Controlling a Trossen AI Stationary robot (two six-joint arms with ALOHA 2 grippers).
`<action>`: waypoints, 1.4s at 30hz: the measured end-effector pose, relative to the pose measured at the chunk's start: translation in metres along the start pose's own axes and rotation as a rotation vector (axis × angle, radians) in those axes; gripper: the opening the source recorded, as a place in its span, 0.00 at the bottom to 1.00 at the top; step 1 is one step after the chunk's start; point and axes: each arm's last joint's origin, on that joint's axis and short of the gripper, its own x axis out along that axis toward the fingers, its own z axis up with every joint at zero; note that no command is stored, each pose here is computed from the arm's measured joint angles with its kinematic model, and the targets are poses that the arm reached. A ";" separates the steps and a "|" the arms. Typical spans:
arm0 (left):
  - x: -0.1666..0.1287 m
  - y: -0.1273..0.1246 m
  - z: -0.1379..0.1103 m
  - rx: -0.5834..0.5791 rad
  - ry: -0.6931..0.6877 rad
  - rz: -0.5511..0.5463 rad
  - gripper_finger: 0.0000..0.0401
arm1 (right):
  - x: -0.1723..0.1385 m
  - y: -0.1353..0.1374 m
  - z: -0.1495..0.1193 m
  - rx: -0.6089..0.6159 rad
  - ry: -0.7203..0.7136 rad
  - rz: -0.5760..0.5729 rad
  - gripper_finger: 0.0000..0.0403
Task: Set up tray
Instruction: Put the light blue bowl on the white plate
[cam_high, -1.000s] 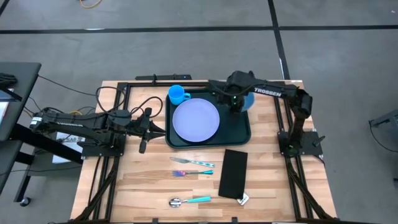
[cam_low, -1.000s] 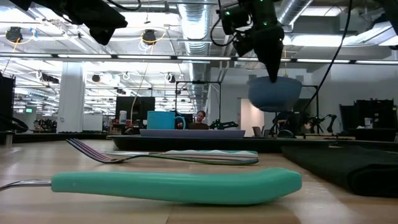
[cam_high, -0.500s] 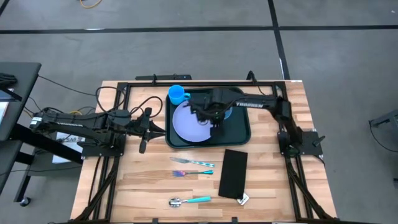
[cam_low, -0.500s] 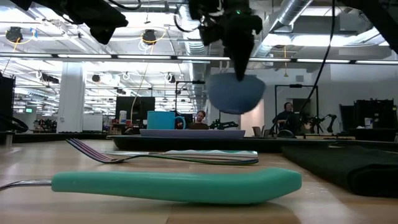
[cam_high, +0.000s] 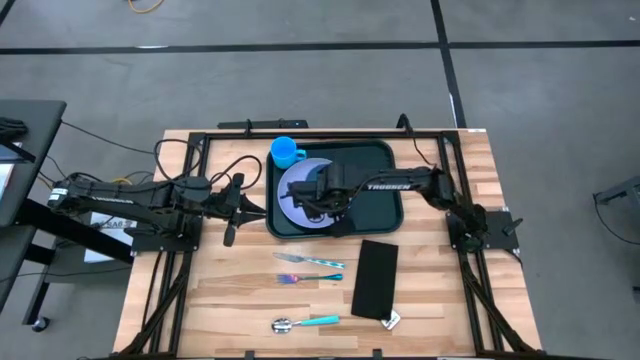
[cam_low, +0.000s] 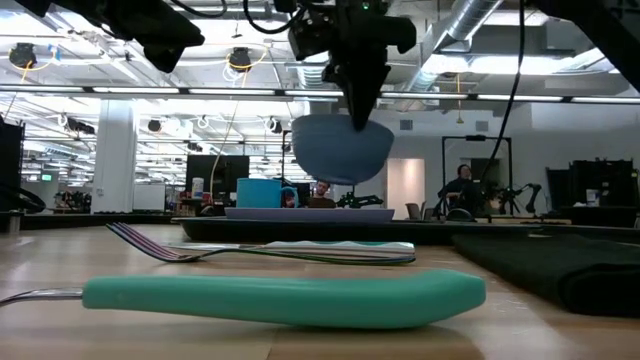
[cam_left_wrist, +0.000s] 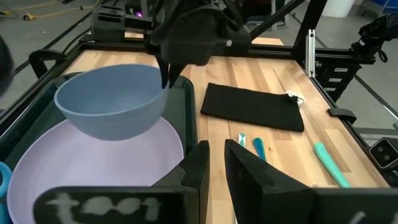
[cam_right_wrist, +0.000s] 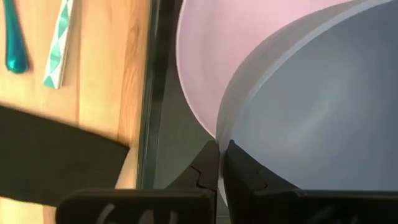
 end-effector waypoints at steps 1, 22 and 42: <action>0.000 0.000 0.000 0.000 0.000 0.000 0.09 | 0.000 0.000 0.000 -0.011 -0.002 -0.001 0.00; 0.000 0.000 0.000 0.006 -0.001 0.005 0.09 | -0.006 -0.035 -0.008 -0.069 -0.026 -0.047 0.00; 0.000 0.000 -0.005 0.121 0.051 -0.028 0.09 | -0.022 0.060 0.017 -0.403 -0.051 -0.098 0.00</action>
